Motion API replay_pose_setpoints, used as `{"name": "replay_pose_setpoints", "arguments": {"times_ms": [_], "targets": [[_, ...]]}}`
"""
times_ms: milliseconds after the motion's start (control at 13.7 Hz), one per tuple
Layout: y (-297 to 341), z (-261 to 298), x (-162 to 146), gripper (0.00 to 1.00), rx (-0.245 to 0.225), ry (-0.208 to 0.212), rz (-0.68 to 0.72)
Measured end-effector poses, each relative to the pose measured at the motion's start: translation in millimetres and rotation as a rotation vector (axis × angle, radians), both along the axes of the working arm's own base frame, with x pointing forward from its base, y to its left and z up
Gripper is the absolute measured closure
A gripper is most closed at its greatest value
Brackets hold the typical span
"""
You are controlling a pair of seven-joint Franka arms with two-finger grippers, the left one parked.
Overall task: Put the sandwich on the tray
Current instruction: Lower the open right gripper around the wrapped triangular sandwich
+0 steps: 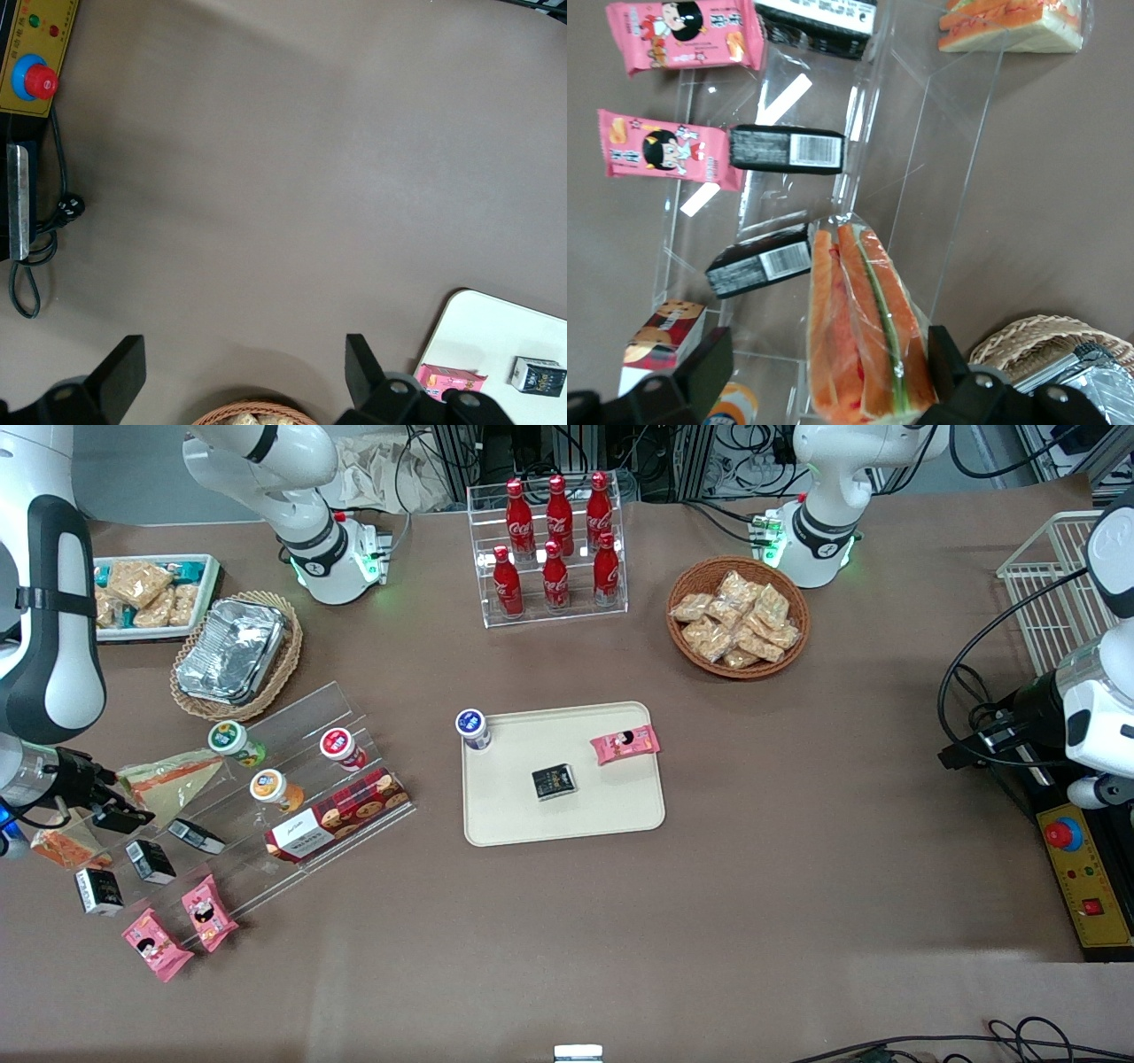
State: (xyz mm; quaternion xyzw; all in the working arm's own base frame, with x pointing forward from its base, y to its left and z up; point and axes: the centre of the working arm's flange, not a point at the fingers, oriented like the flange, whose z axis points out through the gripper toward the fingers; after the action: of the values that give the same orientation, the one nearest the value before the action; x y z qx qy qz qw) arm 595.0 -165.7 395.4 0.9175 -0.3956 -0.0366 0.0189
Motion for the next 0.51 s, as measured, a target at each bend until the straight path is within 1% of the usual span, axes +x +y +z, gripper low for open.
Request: {"name": "replay_pose_setpoints", "arguments": {"times_ms": [365, 438, 511], "targets": [[-2.3, -5.4, -7.1, 0.04, 0.006, 0.01, -0.004], [-2.2, -5.6, -7.2, 0.07, 0.006, 0.01, -0.002], [-2.2, -5.0, -7.1, 0.19, 0.007, 0.009, 0.004]]}}
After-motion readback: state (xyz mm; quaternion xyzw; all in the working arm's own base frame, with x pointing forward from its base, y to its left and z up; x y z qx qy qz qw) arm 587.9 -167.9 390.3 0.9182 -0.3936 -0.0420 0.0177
